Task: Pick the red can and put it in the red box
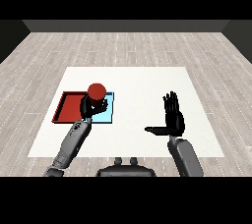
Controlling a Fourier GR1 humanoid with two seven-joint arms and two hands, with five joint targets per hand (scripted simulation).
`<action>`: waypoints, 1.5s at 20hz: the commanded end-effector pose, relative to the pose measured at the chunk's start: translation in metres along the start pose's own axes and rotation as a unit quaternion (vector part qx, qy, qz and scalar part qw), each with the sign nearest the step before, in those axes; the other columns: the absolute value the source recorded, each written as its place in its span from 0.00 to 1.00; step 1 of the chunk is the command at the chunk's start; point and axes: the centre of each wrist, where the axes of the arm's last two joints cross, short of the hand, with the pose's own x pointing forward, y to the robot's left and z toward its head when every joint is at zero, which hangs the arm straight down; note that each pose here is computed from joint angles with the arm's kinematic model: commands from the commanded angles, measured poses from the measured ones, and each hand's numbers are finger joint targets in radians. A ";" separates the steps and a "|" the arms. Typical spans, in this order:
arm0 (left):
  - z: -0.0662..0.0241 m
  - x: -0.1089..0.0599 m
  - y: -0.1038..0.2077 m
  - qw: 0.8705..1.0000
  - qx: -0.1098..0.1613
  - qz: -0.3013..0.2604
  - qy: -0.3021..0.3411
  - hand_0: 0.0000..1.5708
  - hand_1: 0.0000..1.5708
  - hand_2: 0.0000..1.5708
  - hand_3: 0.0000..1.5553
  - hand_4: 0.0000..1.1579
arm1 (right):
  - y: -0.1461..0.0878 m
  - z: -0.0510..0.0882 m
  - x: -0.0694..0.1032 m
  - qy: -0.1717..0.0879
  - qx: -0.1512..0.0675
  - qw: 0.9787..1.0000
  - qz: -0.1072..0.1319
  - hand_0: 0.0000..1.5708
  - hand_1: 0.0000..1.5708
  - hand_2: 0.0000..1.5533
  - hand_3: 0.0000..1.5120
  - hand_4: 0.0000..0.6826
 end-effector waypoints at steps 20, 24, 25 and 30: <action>-0.0396 -0.075 0.210 0.866 0.093 -0.366 0.328 0.60 0.60 0.54 0.43 0.77 | -0.045 0.009 -0.044 0.042 -0.046 0.998 0.024 0.00 0.00 0.00 0.00 0.00; -0.0111 -0.103 0.204 0.841 0.090 -0.381 0.374 0.00 0.00 0.21 0.00 0.61 | -0.051 0.012 -0.055 0.049 -0.049 0.997 0.036 0.00 0.00 0.00 0.00 0.00; -0.0077 -0.111 0.189 0.842 0.069 -0.374 0.383 0.61 0.61 0.58 0.00 0.63 | -0.049 0.005 -0.056 0.046 -0.050 0.997 0.030 0.00 0.00 0.00 0.00 0.00; -0.0155 -0.103 0.207 0.836 -0.002 -0.369 0.407 0.00 0.00 0.00 0.00 0.48 | -0.060 -0.008 -0.054 0.034 -0.051 0.997 0.039 0.00 0.00 0.00 0.00 0.00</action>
